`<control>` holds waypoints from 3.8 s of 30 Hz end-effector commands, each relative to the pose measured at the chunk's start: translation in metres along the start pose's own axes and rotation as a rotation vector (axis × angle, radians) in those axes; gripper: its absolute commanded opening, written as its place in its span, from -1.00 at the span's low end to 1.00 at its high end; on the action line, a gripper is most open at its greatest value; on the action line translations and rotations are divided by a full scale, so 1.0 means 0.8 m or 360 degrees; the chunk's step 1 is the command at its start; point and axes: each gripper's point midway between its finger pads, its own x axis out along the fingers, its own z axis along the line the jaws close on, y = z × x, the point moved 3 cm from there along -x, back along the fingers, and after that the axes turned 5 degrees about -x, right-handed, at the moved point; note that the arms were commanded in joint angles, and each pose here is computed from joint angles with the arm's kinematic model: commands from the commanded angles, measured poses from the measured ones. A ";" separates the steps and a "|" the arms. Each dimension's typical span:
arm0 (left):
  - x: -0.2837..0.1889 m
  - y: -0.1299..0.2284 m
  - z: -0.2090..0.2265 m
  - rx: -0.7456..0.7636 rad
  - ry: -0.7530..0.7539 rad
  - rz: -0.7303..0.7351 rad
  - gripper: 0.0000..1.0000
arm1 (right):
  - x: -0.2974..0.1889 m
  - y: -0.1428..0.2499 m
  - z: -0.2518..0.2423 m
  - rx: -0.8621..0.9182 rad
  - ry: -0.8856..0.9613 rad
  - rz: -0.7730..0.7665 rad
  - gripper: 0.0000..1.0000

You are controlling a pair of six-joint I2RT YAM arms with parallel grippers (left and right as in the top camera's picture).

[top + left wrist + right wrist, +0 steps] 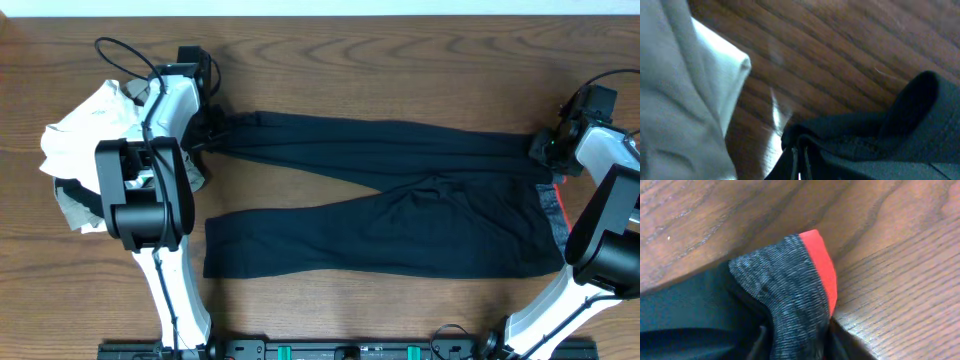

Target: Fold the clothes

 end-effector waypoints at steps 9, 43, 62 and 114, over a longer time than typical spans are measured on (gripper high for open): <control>-0.022 -0.006 -0.006 0.0070 0.0128 -0.0043 -0.48 | -0.045 -0.023 -0.012 0.0012 0.0023 -0.0144 0.04; -0.160 0.058 -0.043 0.0249 0.0390 -0.0112 -0.11 | 0.042 0.017 0.042 -0.0167 -0.0406 0.0059 -0.16; -0.159 0.060 -0.042 0.0250 0.0382 -0.0101 -0.10 | 0.021 -0.079 0.071 -0.0176 -0.0592 -0.0525 0.99; -0.117 0.278 0.068 0.0236 -0.0113 0.0445 0.21 | -0.103 0.203 -0.077 0.0765 -0.0127 0.0416 0.98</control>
